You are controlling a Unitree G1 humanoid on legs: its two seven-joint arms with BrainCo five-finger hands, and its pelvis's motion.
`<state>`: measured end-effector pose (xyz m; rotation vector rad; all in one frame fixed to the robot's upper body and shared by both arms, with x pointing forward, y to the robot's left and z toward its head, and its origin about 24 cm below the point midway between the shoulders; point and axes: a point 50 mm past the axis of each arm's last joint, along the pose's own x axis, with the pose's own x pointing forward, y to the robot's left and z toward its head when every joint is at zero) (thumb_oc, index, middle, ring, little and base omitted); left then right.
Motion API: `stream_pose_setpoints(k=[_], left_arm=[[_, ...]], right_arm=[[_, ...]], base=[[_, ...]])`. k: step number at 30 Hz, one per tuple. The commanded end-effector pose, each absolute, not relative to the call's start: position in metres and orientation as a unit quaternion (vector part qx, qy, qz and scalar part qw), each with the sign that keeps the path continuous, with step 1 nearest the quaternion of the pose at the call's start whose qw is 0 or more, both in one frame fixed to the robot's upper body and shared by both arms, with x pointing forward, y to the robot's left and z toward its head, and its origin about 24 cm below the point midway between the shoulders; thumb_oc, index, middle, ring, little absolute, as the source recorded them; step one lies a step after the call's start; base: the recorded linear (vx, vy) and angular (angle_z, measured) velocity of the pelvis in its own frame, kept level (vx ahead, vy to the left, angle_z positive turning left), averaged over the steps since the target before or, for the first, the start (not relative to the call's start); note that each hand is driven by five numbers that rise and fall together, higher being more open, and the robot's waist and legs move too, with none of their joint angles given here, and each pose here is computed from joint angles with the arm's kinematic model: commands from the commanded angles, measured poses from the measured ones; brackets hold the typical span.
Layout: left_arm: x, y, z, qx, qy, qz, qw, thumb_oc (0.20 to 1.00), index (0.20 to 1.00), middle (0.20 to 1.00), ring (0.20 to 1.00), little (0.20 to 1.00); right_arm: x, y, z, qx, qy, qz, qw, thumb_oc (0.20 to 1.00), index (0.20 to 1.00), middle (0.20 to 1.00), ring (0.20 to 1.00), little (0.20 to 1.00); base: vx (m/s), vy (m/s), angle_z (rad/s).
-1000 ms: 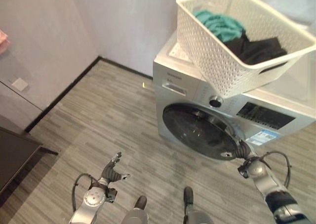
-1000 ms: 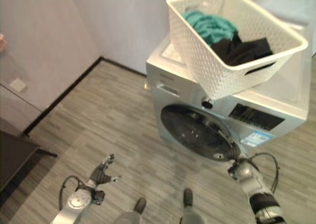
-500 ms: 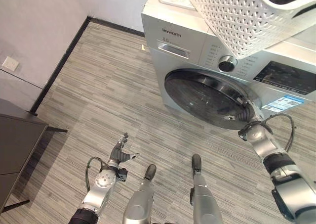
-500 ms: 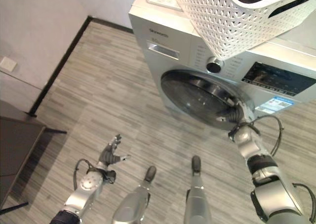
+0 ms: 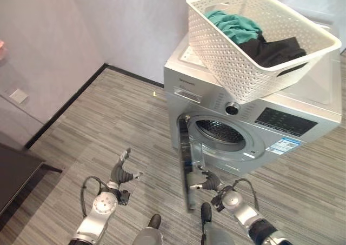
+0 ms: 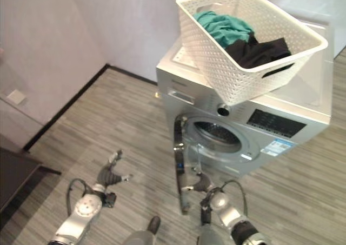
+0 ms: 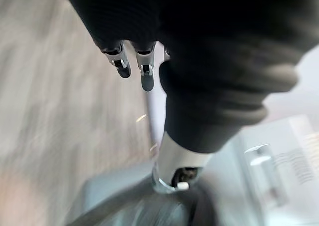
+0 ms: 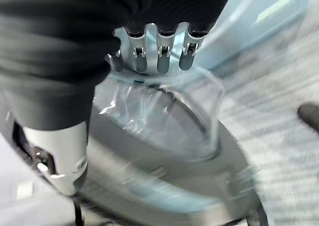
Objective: Grab the laundry basket,head to the washer,open it,put in the laundry and shut it.
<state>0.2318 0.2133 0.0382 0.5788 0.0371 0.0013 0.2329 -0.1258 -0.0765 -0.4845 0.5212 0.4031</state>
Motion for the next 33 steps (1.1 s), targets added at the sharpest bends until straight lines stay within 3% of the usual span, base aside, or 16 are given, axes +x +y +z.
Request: stream_pose_setpoints(k=[1, 3, 7, 11, 13, 14, 16, 20, 22, 24, 25, 27, 30, 31, 32, 33], left_arm=[[0.242, 0.22, 0.121, 0.437, -0.211, 0.053, 0.873, 1.0, 1.0, 1.0, 1.0, 1.0], [0.237, 0.212, 0.166, 0.474, -0.322, 0.062, 0.817, 1.0, 1.0, 1.0, 1.0, 1.0], [0.229, 0.187, 0.204, 0.459, -0.42, 0.023, 0.782, 1.0, 1.0, 1.0, 1.0, 1.0], [0.231, 0.166, 0.208, 0.369, -0.428, -0.041, 0.824, 1.0, 1.0, 1.0, 1.0, 1.0], [0.248, 0.136, 0.185, 0.194, -0.339, -0.184, 0.902, 1.0, 1.0, 1.0, 1.0, 1.0], [0.248, 0.136, 0.185, 0.193, -0.34, -0.186, 0.902, 1.0, 1.0, 1.0, 1.0, 1.0], [0.261, 0.113, 0.154, 0.036, -0.223, -0.283, 0.932, 1.0, 1.0, 1.0, 1.0, 1.0], [0.283, 0.101, 0.104, -0.118, -0.071, -0.305, 0.942, 1.0, 1.0, 1.0, 1.0, 1.0], [0.285, 0.121, 0.099, -0.089, -0.06, -0.297, 0.949, 1.0, 1.0, 1.0, 1.0, 1.0], [0.295, 0.148, 0.096, 0.07, -0.033, -0.318, 0.945, 1.0, 1.0, 1.0, 1.0, 1.0], [0.296, 0.147, 0.096, 0.071, -0.033, -0.318, 0.945, 1.0, 1.0, 1.0, 1.0, 1.0], [0.311, 0.156, 0.098, 0.219, -0.008, -0.344, 0.913, 1.0, 1.0, 1.0, 1.0, 1.0], [0.337, 0.166, 0.102, 0.449, 0.014, -0.35, 0.822, 1.0, 1.0, 1.0, 1.0, 1.0], [0.337, 0.165, 0.103, 0.45, 0.013, -0.351, 0.821, 1.0, 1.0, 1.0, 1.0, 1.0], [0.356, 0.178, 0.102, 0.555, 0.038, -0.312, 0.771, 1.0, 1.0, 1.0, 1.0, 1.0], [0.366, 0.187, 0.102, 0.589, 0.057, -0.283, 0.755, 1.0, 1.0, 1.0, 1.0, 1.0]], right_arm=[[0.249, -0.125, -0.062, -0.233, 0.201, 0.18, 0.934, 1.0, 1.0, 1.0, 1.0, 1.0], [0.245, -0.136, -0.068, -0.249, 0.216, 0.167, 0.929, 1.0, 1.0, 1.0, 1.0, 1.0], [0.234, -0.146, -0.082, -0.256, 0.253, 0.154, 0.92, 1.0, 1.0, 1.0, 1.0, 1.0], [0.222, -0.157, -0.095, -0.255, 0.293, 0.133, 0.912, 1.0, 1.0, 1.0, 1.0, 1.0], [0.213, -0.164, -0.105, -0.247, 0.33, 0.121, 0.903, 1.0, 1.0, 1.0, 1.0, 1.0], [0.213, -0.165, -0.105, -0.247, 0.33, 0.12, 0.903, 1.0, 1.0, 1.0, 1.0, 1.0], [0.205, -0.166, -0.112, -0.243, 0.357, 0.126, 0.893, 1.0, 1.0, 1.0, 1.0, 1.0], [0.198, -0.164, -0.114, -0.245, 0.357, 0.154, 0.888, 1.0, 1.0, 1.0, 1.0, 1.0], [0.196, -0.17, -0.112, -0.246, 0.351, 0.156, 0.89, 1.0, 1.0, 1.0, 1.0, 1.0], [0.196, -0.178, -0.109, -0.25, 0.343, 0.16, 0.891, 1.0, 1.0, 1.0, 1.0, 1.0], [0.196, -0.178, -0.109, -0.249, 0.343, 0.159, 0.891, 1.0, 1.0, 1.0, 1.0, 1.0], [0.195, -0.184, -0.107, -0.257, 0.344, 0.164, 0.888, 1.0, 1.0, 1.0, 1.0, 1.0], [0.21, -0.196, -0.096, -0.276, 0.323, 0.157, 0.892, 1.0, 1.0, 1.0, 1.0, 1.0], [0.21, -0.196, -0.095, -0.275, 0.323, 0.156, 0.892, 1.0, 1.0, 1.0, 1.0, 1.0], [0.225, -0.198, -0.084, -0.286, 0.297, 0.152, 0.898, 1.0, 1.0, 1.0, 1.0, 1.0], [0.233, -0.198, -0.078, -0.293, 0.286, 0.15, 0.9, 1.0, 1.0, 1.0, 1.0, 1.0]], base=[[0.02, -0.031, 0.26], [0.02, -0.057, 0.13], [0.04, -0.032, 0.1], [0.03, -0.005, -0.01], [0.03, 0.035, 0.01], [0.04, 0.039, -0.02], [0.07, 0.035, -0.06], [0.0, 0.022, -0.17], [-0.09, 0.024, -0.32], [-0.11, 0.03, -0.38], [-0.07, 0.021, -0.36], [-0.07, 0.032, -0.3], [-0.12, 0.051, -0.01], [-0.18, 0.076, 0.05], [-0.15, 0.071, 0.06], [-0.15, 0.07, 0.1]])
